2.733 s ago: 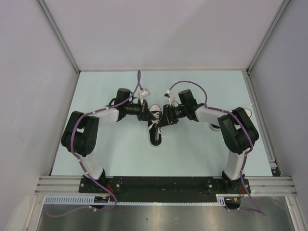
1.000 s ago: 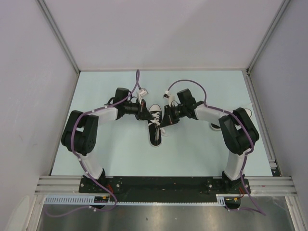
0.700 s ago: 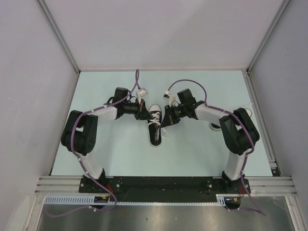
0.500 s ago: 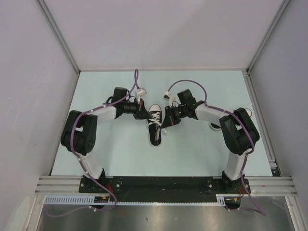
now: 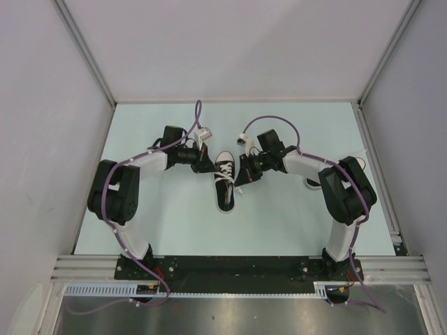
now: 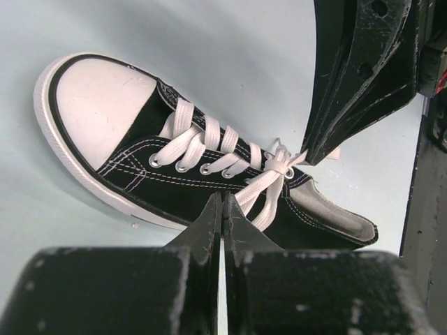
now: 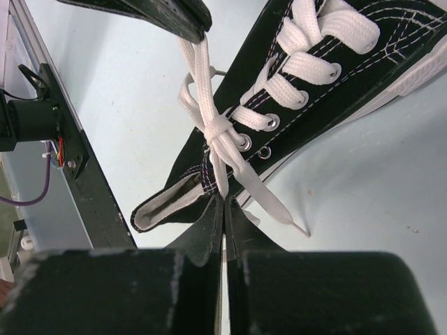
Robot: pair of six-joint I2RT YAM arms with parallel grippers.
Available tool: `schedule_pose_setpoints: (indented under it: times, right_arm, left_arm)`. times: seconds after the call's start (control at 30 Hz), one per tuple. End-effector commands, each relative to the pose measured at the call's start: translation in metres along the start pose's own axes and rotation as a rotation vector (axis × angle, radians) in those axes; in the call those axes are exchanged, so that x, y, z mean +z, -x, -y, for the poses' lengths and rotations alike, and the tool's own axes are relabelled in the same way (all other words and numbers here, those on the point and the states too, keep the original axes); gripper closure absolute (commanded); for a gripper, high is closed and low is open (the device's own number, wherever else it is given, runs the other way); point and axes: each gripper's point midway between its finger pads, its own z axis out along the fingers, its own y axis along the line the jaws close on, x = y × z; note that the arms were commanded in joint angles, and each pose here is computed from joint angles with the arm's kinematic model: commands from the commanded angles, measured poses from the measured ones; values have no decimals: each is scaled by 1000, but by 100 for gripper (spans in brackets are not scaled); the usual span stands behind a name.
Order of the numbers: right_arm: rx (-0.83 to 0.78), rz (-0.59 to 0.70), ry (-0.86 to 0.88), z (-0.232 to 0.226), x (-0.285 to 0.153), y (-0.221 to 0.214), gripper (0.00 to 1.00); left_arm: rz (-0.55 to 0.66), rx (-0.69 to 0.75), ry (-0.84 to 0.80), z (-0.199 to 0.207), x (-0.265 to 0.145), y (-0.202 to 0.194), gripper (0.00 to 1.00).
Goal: Tie the shoes
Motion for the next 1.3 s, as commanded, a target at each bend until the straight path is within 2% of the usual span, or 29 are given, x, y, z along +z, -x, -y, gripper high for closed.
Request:
schedule_pose_setpoints:
  times: [0.0,0.7,0.9,0.93,0.97,1.0,1.03,1.07,1.1,1.13,1.17,1.2,1.23,1.27]
  right_arm:
    - [-25,-6,-8,-8,-9,4,100]
    - [-11,-68,-27,4,0,-14,100]
    - [-56,0,4,-8,0,7,100]
    - [-72,13,11,-14,-4,13,100]
    - [-90,32,18,-20,-7,23,86]
    - [-97,52,28,-25,-12,30,77]
    - [-119,88,46,-35,-22,41,67]
    - [-139,116,48,-41,-29,50,52]
    - [-172,151,50,-49,-38,62,47]
    - [-196,180,43,-53,-46,71,42]
    - [-239,226,46,-67,-64,82,33]
    - [-256,247,41,-72,-73,88,27]
    - [-293,281,22,-78,-85,97,22]
    - [-323,323,4,-86,-104,106,15]
  left_arm:
    - [36,97,60,-13,-18,25,100]
    - [19,102,91,-27,-26,23,100]
    - [19,107,73,-24,-26,24,100]
    - [26,112,58,-18,-26,26,98]
    - [36,115,54,-15,-26,30,89]
    - [48,86,49,-11,-27,31,79]
    - [84,116,51,-4,-31,45,57]
    - [105,121,55,1,-33,52,51]
    - [127,104,66,5,-37,60,47]
    - [175,147,81,14,-46,80,38]
    - [198,153,114,15,-52,90,36]
    - [224,172,131,20,-59,104,32]
    - [248,202,146,31,-70,116,24]
    - [262,211,190,32,-78,125,22]
